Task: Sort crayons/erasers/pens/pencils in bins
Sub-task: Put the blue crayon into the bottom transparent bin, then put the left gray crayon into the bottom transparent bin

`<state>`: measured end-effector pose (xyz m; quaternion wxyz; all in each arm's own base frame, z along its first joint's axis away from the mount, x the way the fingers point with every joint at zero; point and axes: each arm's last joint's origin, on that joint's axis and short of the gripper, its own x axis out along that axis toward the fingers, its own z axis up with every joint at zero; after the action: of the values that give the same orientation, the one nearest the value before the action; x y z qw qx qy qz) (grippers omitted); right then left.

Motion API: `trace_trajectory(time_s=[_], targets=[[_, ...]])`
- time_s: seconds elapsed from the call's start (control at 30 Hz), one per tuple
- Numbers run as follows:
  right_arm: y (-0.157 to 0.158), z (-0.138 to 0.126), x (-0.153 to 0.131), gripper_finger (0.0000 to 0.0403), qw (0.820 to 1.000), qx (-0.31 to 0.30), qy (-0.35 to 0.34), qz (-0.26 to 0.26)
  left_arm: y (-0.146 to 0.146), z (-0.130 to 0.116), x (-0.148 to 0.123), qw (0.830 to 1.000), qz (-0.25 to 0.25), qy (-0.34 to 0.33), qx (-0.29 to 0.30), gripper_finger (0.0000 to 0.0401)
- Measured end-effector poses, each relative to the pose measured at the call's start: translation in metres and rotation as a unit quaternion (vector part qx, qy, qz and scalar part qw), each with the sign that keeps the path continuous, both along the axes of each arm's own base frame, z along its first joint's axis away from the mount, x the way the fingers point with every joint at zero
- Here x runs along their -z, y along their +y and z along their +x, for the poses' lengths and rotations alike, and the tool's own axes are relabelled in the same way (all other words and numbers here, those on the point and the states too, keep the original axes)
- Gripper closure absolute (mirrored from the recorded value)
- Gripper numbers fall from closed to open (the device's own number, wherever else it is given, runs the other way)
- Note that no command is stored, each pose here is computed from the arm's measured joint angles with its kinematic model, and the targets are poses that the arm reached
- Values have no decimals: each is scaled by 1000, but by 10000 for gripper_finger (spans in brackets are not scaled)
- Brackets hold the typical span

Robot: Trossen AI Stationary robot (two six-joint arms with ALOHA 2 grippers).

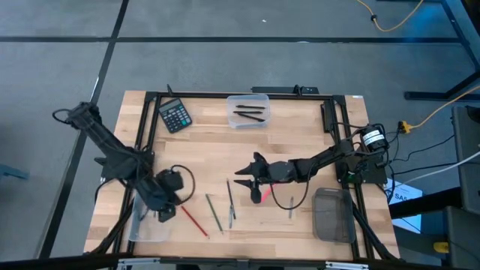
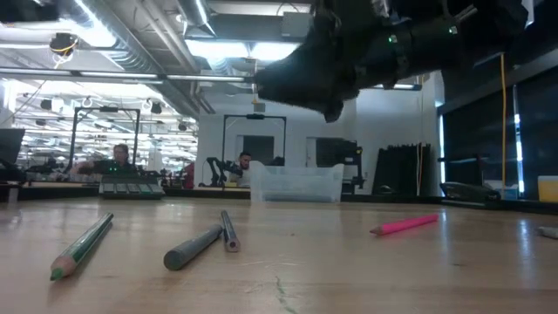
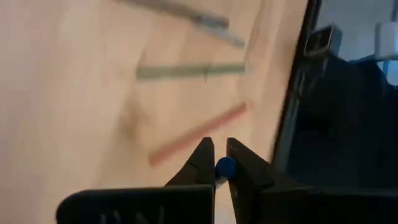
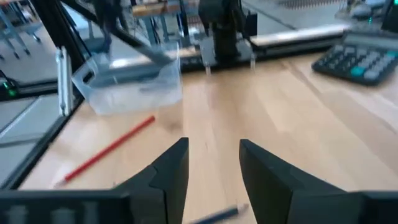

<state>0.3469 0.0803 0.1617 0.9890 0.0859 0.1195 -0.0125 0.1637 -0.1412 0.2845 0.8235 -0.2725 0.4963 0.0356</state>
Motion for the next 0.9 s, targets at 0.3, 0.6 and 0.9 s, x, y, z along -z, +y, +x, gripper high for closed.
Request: trace_trajectory(time_s=[0.3,0.6,0.9], targets=[[0,-1,4,258,1000,6,21,19,-20,-46,22,976,-69,197,-57,391],[8,-4,7,258,998,-43,43,28,-24,-70,80,961,-67,248,-98,361],[17,6,20,223,984,-60,166,-32,-19,-75,90,948,-66,299,-91,301]])
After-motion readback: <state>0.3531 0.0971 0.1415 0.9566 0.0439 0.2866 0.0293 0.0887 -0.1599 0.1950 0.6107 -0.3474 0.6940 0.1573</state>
